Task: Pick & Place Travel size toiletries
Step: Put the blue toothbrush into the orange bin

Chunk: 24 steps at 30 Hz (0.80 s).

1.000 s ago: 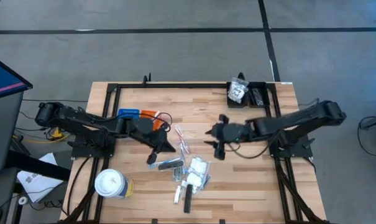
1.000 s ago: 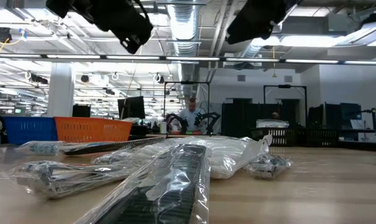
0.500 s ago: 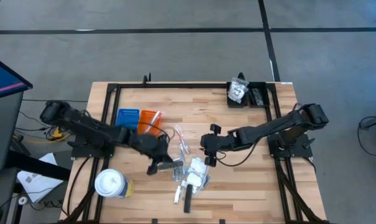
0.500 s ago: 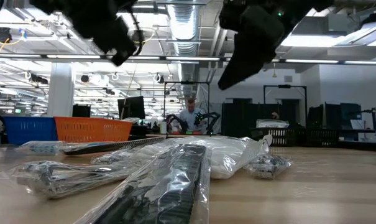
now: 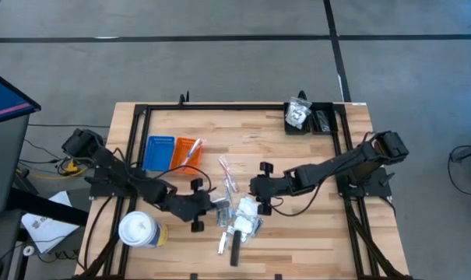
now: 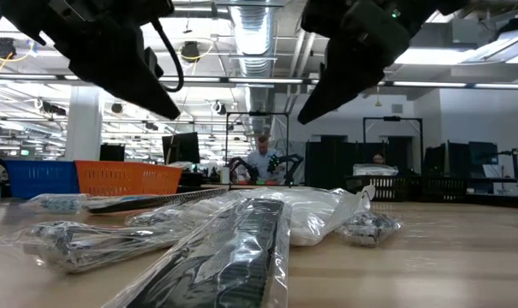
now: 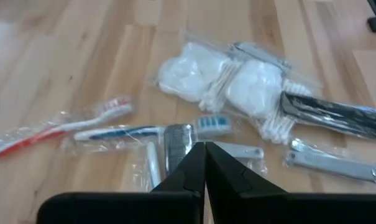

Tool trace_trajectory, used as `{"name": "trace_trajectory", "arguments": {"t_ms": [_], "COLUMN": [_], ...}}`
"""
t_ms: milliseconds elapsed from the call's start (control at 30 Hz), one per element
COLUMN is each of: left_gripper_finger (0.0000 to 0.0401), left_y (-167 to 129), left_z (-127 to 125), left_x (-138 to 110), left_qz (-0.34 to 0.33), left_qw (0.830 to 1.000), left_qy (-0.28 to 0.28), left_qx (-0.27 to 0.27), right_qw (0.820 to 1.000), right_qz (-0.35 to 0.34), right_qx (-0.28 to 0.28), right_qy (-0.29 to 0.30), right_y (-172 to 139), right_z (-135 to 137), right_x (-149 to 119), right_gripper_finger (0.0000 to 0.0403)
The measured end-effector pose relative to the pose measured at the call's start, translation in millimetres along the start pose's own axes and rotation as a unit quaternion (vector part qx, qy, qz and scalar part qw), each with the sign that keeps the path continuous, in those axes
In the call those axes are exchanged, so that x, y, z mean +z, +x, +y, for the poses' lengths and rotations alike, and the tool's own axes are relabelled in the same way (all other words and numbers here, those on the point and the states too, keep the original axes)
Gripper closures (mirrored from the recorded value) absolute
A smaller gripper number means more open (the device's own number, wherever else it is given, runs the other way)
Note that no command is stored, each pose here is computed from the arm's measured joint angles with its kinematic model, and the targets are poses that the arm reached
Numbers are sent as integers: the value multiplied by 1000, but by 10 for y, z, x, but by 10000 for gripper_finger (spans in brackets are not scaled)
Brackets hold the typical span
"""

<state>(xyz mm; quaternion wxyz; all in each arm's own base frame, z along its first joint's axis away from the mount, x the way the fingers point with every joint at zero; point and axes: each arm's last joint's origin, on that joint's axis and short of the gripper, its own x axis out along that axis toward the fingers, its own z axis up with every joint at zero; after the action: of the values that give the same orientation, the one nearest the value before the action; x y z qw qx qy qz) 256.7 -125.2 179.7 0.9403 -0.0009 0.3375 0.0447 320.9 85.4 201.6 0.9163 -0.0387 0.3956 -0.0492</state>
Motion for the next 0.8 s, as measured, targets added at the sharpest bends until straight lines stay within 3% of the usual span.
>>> {"name": "trace_trajectory", "arguments": {"t_ms": [167,533,800], "left_gripper_finger": [384,267,254], "left_y": [77,398,436], "left_z": [4,123,204], "left_x": [-72,-238,-270], "left_qz": [22,79,107], "left_qw": [1000,996,993], "left_qy": [4,-4,-6], "left_qx": [1,33,39], "right_qw": [1000,1000,1000], "right_qz": [-1,-6,-6], "right_qx": [3,4,4], "right_qy": [-5,-3,-6], "right_y": [-8,-8,-9], "right_z": [27,27,27], "right_x": [-4,7,7], "right_gripper_finger": [285,285,285]}}
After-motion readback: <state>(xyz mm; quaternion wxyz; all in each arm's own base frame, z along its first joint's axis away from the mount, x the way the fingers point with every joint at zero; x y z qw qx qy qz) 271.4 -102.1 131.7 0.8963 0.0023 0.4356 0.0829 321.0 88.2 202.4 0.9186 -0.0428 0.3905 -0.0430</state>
